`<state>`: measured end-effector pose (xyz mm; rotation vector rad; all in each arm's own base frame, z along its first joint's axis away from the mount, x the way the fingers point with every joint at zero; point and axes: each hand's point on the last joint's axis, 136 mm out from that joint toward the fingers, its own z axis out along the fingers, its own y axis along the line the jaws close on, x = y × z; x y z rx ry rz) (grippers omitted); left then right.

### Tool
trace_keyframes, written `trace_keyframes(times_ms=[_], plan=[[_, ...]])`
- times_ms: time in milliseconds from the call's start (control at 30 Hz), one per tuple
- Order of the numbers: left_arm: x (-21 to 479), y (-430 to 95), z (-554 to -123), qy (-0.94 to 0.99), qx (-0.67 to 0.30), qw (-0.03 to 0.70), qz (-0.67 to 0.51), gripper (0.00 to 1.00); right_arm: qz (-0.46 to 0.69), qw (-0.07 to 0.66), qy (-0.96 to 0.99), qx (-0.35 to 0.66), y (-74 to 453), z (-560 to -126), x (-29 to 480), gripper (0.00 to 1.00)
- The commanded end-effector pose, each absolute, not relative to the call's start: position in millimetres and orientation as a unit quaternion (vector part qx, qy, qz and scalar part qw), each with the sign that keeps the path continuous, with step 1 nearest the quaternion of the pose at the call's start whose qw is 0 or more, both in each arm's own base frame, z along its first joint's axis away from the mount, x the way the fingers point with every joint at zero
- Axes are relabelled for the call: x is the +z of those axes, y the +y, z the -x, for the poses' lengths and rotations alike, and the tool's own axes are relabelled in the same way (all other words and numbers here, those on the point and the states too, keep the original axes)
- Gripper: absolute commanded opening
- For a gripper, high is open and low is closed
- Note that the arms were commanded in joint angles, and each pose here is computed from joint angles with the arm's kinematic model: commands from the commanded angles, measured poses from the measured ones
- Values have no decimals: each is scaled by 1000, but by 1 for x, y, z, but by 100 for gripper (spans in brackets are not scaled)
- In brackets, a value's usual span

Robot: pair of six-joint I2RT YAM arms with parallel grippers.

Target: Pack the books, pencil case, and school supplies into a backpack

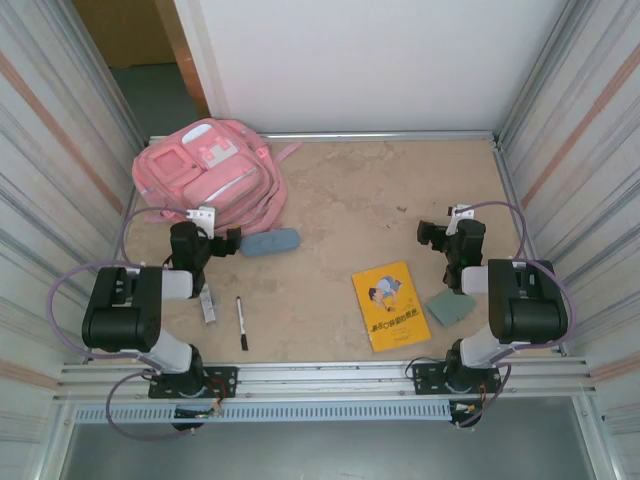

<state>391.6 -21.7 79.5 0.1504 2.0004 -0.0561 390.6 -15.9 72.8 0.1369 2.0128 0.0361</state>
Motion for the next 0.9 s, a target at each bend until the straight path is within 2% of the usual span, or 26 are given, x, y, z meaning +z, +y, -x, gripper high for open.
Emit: trace_keyframes(times_ms=[0,767,867], plan=[[92,-21,-395,828,-11,556,-68,99,-54,543,838,13,-17,-395,81,99],[92,-19,-396,829,-13,556,-64,99,-53,544,838,14,-17,-396,81,99],[92,-7,-395,830,0,556,-33,99,-56,541,839,14,-18,-395,81,99]])
